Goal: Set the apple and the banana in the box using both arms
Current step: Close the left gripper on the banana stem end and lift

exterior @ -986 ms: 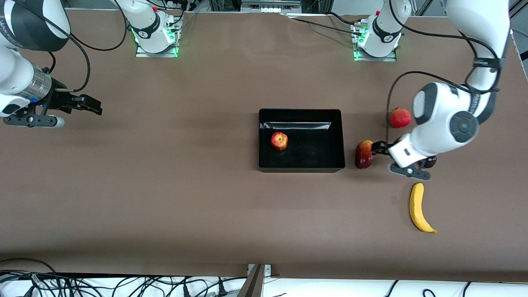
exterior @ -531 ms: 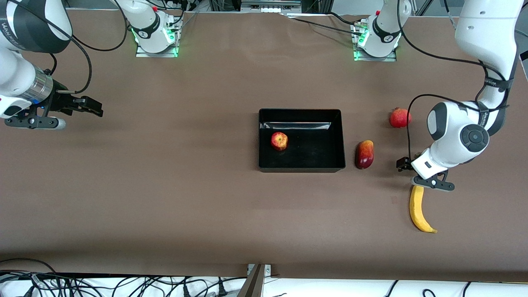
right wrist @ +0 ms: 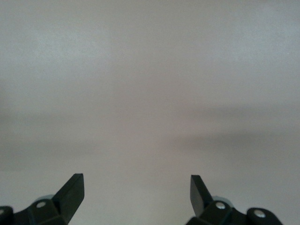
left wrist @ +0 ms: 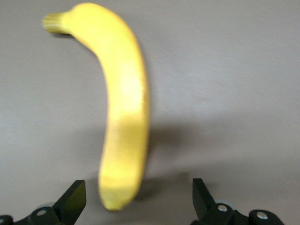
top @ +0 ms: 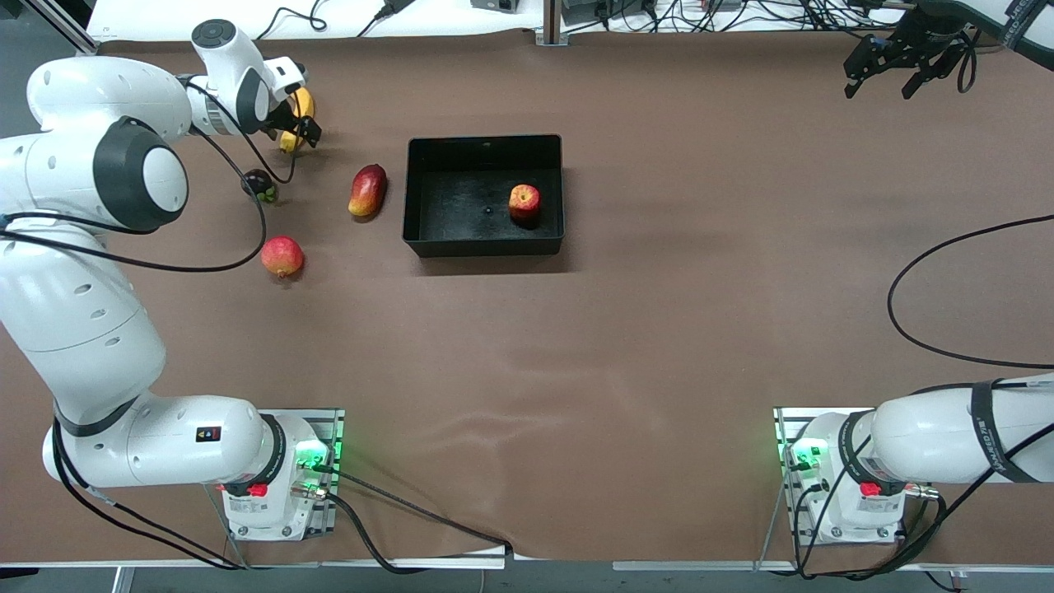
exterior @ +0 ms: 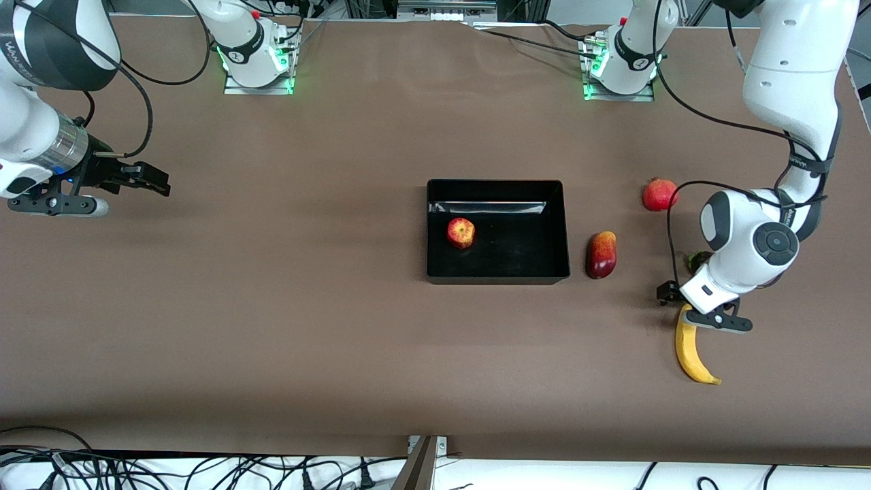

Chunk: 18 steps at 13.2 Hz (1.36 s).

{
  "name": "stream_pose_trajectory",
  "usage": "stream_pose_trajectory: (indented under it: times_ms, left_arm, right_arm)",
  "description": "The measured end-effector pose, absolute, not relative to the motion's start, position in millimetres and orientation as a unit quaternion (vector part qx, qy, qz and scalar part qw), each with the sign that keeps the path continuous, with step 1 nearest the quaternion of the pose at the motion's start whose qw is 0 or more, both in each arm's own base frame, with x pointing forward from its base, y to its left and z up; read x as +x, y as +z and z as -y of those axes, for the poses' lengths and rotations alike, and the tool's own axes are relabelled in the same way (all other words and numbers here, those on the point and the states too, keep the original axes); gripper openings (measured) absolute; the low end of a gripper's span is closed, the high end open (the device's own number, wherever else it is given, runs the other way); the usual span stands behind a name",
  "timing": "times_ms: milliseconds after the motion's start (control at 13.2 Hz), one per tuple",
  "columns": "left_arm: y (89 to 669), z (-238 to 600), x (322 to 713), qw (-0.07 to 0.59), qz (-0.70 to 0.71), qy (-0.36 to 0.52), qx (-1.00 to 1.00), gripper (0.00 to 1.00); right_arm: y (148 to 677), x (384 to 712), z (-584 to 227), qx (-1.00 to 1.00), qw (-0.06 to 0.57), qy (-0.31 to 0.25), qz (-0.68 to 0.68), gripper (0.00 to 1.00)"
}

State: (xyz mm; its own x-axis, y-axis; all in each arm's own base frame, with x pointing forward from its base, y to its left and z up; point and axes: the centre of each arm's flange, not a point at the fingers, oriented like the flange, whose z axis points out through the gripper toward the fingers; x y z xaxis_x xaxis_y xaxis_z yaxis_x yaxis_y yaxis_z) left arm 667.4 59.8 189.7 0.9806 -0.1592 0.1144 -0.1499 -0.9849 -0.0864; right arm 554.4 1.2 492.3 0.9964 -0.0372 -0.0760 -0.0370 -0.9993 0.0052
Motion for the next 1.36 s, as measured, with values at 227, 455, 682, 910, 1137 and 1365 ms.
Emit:
stream_pose_trajectory:
  times_ms: [227, 455, 682, 910, 1137, 1365]
  left_arm:
    - [188, -67, 687, 0.044, -0.073, -0.076, -0.993, 1.00]
    - [179, -66, 693, 0.040, -0.069, -0.076, -0.994, 1.00]
    - [173, -62, 693, 0.039, -0.078, -0.073, -0.994, 0.79]
    - [172, -57, 694, 0.040, -0.088, -0.073, -0.993, 0.44]
    - [185, -56, 701, 0.043, -0.110, -0.085, -0.989, 0.36]
    - [232, -49, 707, 0.041, -0.144, -0.076, -0.986, 0.36]
  right_arm:
    - [491, 555, -1, 0.999, 0.002, -0.039, 0.019, 1.00]
    - [491, 555, -3, 0.999, 0.002, -0.039, 0.017, 1.00]
    - [495, 557, -3, 0.999, 0.002, -0.034, 0.017, 1.00]
    - [496, 557, -3, 0.999, 0.002, -0.034, 0.017, 1.00]
    - [495, 556, -4, 0.999, 0.002, -0.038, 0.016, 1.00]
    - [495, 556, -4, 0.999, 0.002, -0.039, 0.016, 1.00]
